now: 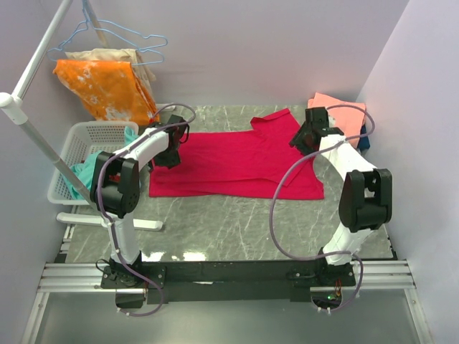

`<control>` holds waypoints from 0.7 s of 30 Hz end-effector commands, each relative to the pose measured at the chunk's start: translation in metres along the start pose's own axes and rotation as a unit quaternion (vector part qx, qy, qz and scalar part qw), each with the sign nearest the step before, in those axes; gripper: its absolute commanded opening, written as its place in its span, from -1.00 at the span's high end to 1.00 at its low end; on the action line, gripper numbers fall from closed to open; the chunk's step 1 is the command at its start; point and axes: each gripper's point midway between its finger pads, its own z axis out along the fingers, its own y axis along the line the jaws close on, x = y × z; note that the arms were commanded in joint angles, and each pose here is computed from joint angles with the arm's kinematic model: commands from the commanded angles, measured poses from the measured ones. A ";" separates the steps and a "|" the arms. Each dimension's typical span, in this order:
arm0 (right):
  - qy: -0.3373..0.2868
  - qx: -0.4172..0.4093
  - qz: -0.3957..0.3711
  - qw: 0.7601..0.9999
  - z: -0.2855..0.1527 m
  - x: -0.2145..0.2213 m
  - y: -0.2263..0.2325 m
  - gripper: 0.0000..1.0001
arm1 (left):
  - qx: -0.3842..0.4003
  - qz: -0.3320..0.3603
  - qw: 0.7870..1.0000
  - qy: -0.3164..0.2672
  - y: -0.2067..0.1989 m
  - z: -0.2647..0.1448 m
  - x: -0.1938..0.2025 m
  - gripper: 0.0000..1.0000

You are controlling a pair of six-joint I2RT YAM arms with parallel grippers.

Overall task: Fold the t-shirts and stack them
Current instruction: Fold the tshirt

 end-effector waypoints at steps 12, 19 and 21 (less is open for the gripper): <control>0.102 0.026 -0.011 0.994 -0.006 0.090 -0.026 -0.03 | 0.022 -0.006 1.000 -0.006 0.000 -0.006 0.001 -0.52; 0.125 0.049 -0.014 0.991 0.000 0.106 -0.030 -0.02 | 0.022 -0.009 1.000 -0.007 0.001 -0.007 0.001 -0.53; 0.131 0.056 -0.016 0.990 0.002 0.111 -0.034 -0.01 | 0.022 -0.009 1.000 -0.006 0.001 -0.008 0.001 -0.52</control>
